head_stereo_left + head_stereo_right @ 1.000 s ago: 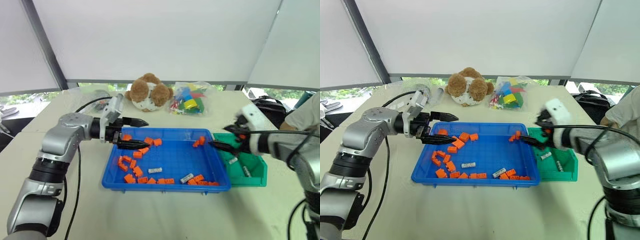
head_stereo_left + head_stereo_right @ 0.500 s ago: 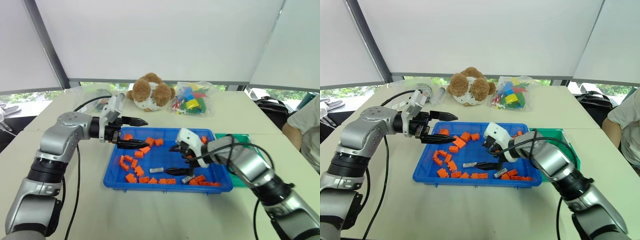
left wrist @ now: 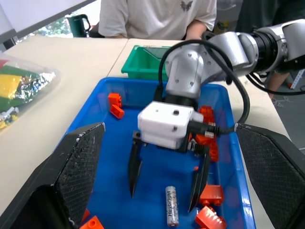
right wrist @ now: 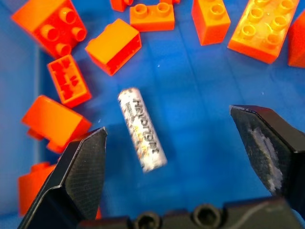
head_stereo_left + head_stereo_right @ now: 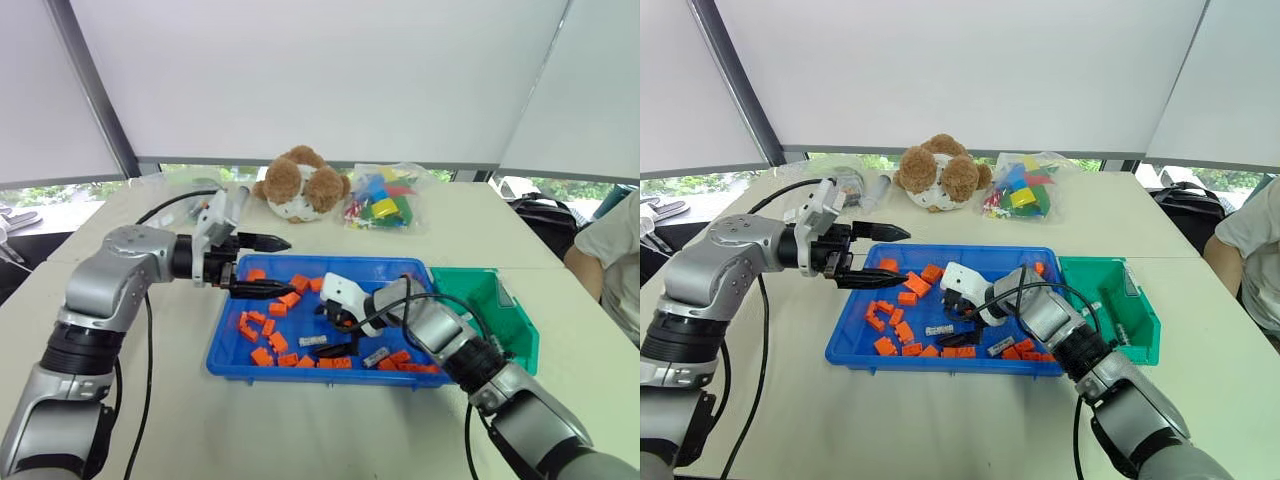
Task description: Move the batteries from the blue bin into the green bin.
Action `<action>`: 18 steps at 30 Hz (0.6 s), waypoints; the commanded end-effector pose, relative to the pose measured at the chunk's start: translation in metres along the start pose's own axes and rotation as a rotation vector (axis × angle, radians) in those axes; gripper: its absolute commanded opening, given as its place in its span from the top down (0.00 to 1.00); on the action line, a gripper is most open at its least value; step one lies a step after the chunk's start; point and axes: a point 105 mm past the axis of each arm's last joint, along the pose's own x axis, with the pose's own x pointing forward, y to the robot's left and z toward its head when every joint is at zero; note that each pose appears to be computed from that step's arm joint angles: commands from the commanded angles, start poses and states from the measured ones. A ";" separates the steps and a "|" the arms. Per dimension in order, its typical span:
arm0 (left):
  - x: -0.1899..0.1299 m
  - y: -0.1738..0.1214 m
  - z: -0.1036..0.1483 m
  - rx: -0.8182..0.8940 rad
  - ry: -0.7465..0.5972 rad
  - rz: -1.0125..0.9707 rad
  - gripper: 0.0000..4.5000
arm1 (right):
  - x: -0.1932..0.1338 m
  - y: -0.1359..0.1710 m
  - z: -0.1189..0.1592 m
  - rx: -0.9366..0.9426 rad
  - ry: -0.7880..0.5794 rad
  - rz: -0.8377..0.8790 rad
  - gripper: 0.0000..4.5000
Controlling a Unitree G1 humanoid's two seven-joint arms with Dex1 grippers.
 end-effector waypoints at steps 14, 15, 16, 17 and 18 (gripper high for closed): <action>-0.001 -0.002 0.011 0.037 -0.037 0.009 0.00 | -0.120 -0.053 0.041 0.095 -0.192 -0.443 0.99; -0.001 -0.001 0.011 0.036 -0.038 0.007 0.00 | -0.142 -0.053 0.036 0.105 -0.181 -0.508 0.99; 0.000 -0.001 0.010 0.035 -0.039 0.005 0.00 | -0.160 -0.052 0.032 0.118 -0.168 -0.560 0.99; 0.001 -0.001 0.010 0.034 -0.042 0.001 0.00 | -0.178 -0.049 0.024 0.134 -0.141 -0.611 0.99; 0.002 -0.001 0.010 0.034 -0.044 -0.003 0.00 | -0.192 -0.045 0.016 0.148 -0.111 -0.653 0.99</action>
